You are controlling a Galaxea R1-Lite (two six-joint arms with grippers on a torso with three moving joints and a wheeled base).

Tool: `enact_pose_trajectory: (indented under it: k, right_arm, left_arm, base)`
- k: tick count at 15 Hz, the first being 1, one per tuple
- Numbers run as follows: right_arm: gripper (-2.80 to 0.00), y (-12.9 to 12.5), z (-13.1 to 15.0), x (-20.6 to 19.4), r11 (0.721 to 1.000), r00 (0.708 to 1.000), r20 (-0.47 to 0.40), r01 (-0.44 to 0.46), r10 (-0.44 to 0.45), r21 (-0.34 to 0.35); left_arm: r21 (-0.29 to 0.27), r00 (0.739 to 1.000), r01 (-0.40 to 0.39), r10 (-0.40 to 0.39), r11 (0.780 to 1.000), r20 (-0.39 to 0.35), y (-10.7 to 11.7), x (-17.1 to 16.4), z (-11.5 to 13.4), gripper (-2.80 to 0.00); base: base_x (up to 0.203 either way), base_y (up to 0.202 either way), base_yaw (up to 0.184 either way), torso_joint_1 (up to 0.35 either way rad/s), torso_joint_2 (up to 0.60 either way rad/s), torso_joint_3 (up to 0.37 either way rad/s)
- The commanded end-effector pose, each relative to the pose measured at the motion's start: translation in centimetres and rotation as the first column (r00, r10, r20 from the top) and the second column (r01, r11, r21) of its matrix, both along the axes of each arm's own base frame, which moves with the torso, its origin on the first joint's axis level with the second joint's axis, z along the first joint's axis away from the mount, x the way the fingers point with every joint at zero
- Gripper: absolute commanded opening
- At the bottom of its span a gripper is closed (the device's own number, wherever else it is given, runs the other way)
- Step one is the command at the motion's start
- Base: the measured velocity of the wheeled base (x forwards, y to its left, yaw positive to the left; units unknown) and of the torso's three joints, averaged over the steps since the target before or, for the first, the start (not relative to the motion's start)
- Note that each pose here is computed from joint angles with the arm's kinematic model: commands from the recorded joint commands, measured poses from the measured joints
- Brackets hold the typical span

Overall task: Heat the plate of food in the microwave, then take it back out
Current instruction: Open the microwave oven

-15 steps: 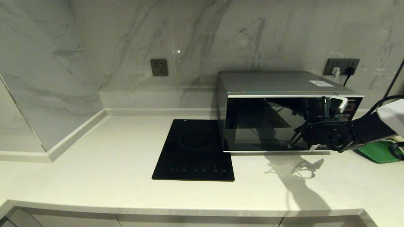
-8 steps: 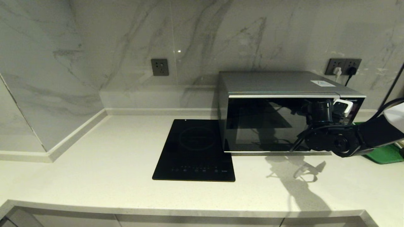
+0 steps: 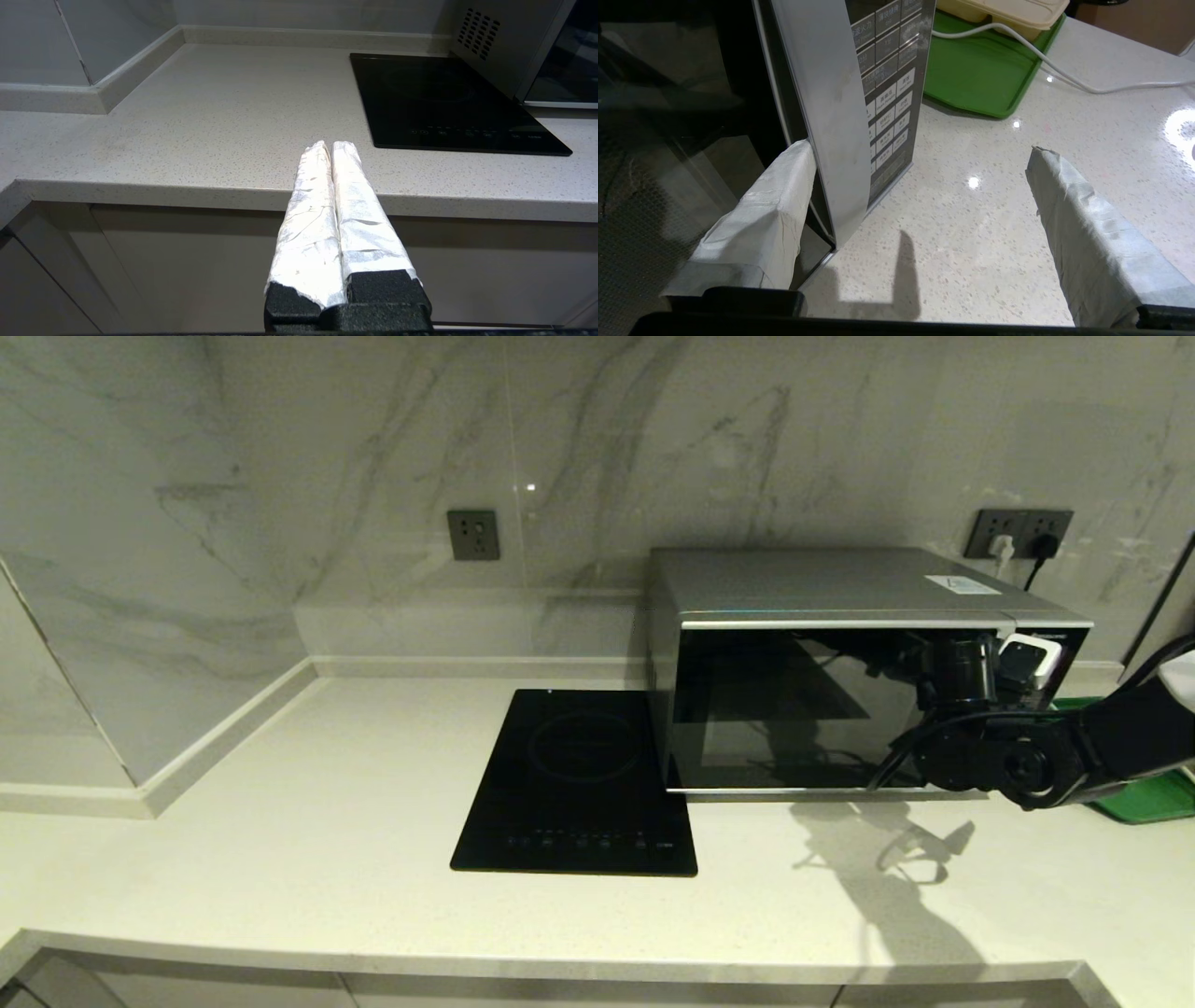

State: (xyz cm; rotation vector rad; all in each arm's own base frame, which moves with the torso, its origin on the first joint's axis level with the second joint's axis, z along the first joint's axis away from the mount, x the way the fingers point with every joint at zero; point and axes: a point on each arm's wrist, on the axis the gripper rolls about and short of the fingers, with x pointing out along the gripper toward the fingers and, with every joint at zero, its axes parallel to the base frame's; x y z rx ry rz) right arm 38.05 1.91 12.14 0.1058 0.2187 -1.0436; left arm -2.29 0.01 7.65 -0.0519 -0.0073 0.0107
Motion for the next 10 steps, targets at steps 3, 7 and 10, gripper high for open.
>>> enact_pose_trajectory:
  k: [3, 7, 10]
  right_arm:
    - [0.0, 0.1, 3.6, -2.0, 1.0, 0.997, 0.082, 0.002, -0.002, 0.002]
    - [0.0, 1.6, 1.8, -3.1, 0.997, 0.997, -0.006, -0.081, 0.081, 0.008]
    - [0.0, 4.3, 1.5, -5.2, 0.969, 0.968, -0.052, -0.241, 0.244, 0.05]
  left_arm:
    - [0.0, 1.0, -0.001, 0.001, 1.0, 0.002, 0.0, 0.0, 0.0, -2.8]
    - [0.0, 1.0, -0.001, 0.001, 1.0, 0.001, 0.0, 0.0, 0.0, -2.8]
    - [0.0, 1.0, -0.001, 0.001, 1.0, 0.001, 0.0, 0.0, 0.0, -2.8]
  base:
    - [0.0, 0.0, 0.0, 0.0, 0.0, 0.0]
    - [0.0, 0.0, 0.0, 0.0, 0.0, 0.0]
    - [0.0, 0.0, 0.0, 0.0, 0.0, 0.0]
